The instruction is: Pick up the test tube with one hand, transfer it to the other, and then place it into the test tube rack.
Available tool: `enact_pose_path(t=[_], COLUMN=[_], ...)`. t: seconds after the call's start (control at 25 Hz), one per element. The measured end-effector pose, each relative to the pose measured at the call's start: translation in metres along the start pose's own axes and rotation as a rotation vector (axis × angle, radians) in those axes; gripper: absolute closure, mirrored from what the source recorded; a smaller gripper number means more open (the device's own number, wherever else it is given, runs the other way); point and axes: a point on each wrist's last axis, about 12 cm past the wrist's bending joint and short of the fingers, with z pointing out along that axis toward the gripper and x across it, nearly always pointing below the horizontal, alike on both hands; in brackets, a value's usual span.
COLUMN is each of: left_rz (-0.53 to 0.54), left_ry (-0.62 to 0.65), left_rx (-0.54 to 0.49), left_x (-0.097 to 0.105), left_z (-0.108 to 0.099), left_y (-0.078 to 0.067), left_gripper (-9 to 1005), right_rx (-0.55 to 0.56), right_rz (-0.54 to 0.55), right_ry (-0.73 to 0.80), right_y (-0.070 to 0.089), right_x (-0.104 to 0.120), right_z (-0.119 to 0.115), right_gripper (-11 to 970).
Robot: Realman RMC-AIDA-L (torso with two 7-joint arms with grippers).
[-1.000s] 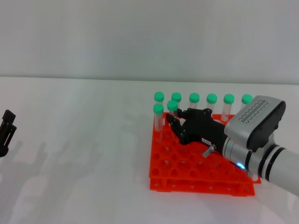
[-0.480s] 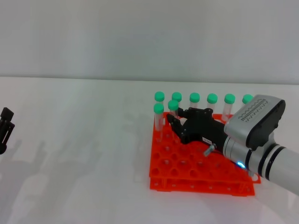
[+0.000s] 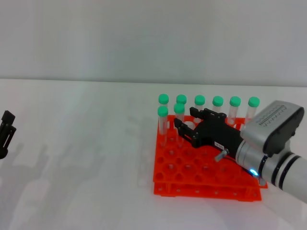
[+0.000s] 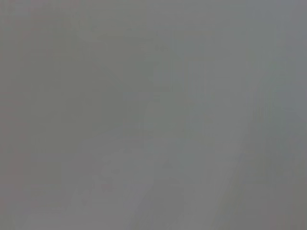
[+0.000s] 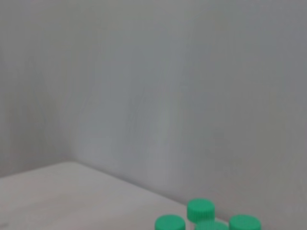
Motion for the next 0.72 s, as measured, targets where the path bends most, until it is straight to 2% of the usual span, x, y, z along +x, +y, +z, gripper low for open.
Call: enact_pose_path(t=[0.16, 0.36, 0.56, 0.72], left_rz=[0.0, 0.0, 0.0, 0.001], left_ry=[0.001, -0.001, -0.004, -0.008], left_rx=[0.001, -0.005, -0.006, -0.009], left_x=[0.0, 0.0, 0.0, -0.001], left_z=[0.0, -0.002, -0.001, 0.0], left_y=[0.0, 0.001, 0.001, 0.001], left_gripper=[299, 299, 299, 299], right_rx=[-0.001, -0.009, 0.005, 0.051], right_rz=[0.014, 0.034, 0.072, 0.112], right_ry=[-0.027, -0.061, -0.11, -0.182], right_y=[0.001, 0.004, 0.004, -0.003], right_x=[0.001, 0.003, 0.01, 0.015], right_z=[-0.005, -0.01, -0.027, -0.045], right_gripper=[432, 430, 429, 427])
